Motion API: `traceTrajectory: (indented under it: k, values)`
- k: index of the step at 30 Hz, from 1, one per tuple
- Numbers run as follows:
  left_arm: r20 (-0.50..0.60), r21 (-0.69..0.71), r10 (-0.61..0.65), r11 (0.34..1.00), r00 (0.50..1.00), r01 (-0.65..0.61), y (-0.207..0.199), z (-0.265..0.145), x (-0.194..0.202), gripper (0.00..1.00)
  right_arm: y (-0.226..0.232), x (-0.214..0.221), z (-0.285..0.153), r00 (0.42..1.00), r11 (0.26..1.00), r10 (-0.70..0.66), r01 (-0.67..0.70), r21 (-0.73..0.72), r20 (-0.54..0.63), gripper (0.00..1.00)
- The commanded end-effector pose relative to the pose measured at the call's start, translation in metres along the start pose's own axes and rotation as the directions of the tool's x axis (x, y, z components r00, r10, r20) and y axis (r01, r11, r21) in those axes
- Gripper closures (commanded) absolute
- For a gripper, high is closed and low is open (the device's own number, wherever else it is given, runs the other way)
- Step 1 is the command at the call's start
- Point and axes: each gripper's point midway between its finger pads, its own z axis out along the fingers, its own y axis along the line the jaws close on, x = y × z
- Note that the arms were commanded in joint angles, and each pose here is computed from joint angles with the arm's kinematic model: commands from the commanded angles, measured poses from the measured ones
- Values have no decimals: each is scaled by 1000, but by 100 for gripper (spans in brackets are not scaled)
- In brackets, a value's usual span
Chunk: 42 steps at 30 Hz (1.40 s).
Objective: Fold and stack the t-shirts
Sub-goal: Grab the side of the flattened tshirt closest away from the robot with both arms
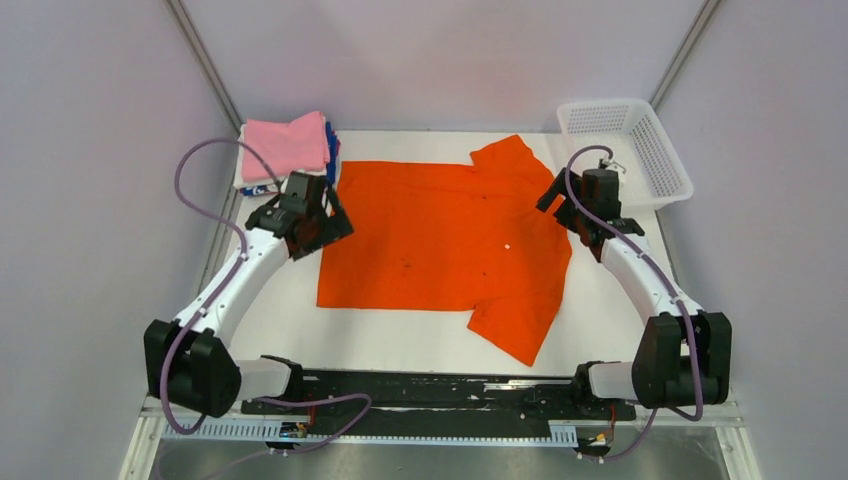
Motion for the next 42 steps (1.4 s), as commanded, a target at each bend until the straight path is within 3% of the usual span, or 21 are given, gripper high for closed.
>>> traceTrajectory:
  k: [1,8,13,20,33,37,38,40,42]
  values:
    - [-87,-330,-193,931,977,155,91,-12,81,0,-9,24,-13,998,999,47,-47,-8,-31,0]
    - [-10,-326,-414,862,910,389,114,-13,124,4,-3,34,-16,996,996,68,-72,-53,-64,0]
    - [57,-345,-469,819,881,458,123,8,131,16,11,45,-14,988,990,65,-82,-117,-139,0]
    - [104,-321,-544,774,832,546,120,36,130,27,10,48,-16,988,989,64,-82,-125,-142,0]
    - [24,-435,-532,757,847,488,125,54,151,52,2,44,-17,992,994,56,-66,-88,-110,0]
    - [9,-425,-523,769,852,477,119,57,147,70,1,42,-17,993,995,52,-61,-78,-106,0]
    - [6,-425,-520,772,854,473,119,57,146,85,0,41,-18,993,995,52,-60,-74,-101,0]
    - [-4,-435,-508,777,862,455,119,54,146,99,-1,41,-19,994,996,48,-55,-65,-101,0]
    - [-6,-432,-493,786,870,443,118,51,142,100,-1,44,-21,992,997,44,-52,-60,-120,1]
